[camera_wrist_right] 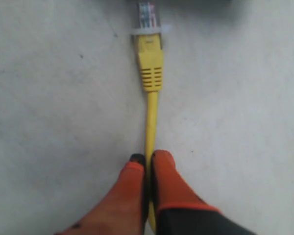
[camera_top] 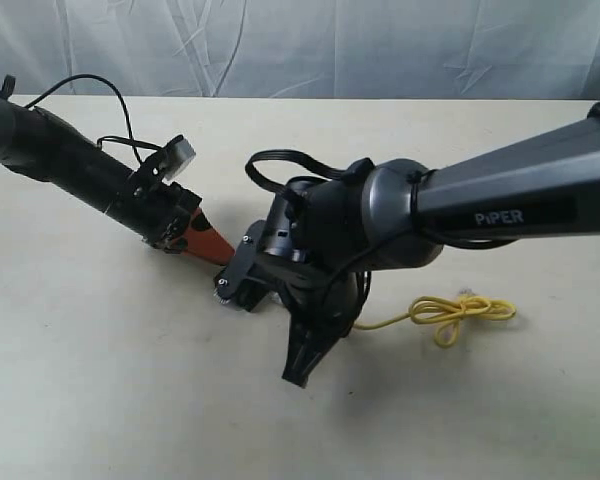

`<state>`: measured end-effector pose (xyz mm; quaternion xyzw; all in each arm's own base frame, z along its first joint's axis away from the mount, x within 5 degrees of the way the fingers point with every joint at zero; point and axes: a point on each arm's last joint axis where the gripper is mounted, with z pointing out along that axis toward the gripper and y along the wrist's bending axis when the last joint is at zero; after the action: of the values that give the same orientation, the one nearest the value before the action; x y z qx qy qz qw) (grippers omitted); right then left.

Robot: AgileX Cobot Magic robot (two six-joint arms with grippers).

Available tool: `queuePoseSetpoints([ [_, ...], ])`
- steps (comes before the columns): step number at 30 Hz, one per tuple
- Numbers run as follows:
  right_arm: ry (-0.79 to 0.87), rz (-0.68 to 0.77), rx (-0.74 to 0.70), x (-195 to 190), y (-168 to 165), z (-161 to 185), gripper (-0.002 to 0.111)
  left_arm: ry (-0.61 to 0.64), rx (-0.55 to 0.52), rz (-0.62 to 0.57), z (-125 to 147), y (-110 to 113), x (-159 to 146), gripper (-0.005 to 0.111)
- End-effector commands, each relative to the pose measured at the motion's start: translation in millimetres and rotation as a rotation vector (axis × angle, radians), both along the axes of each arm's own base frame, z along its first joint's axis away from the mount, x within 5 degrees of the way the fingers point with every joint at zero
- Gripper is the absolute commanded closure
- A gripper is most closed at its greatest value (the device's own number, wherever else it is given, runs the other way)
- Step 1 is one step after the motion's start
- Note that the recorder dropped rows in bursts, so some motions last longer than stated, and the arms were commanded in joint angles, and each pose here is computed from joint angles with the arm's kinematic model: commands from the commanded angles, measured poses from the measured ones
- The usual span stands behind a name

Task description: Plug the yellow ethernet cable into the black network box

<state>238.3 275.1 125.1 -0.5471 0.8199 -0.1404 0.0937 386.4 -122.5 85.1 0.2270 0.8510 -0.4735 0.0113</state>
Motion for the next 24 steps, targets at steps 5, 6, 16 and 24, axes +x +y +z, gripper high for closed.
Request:
queuePoseSetpoints([
  [5, -0.022, 0.037, 0.030, 2.6, 3.6, 2.9, 0.109, 0.015, 0.002, 0.007, -5.9, -0.5, -0.9, 0.107],
  [6, -0.026, 0.041, 0.027, 3.0, 3.5, 3.1, 0.109, 0.015, 0.002, 0.007, -5.9, -0.5, -0.8, 0.107],
  [16, -0.036, 0.051, 0.044, 3.9, 5.3, 3.2, 0.109, 0.017, 0.002, 0.008, -5.9, -0.5, -0.8, 0.107],
  [24, -0.058, 0.027, 0.052, 5.5, 5.3, 3.9, 0.109, 0.017, 0.002, 0.008, -5.9, -0.5, -0.8, 0.107],
])
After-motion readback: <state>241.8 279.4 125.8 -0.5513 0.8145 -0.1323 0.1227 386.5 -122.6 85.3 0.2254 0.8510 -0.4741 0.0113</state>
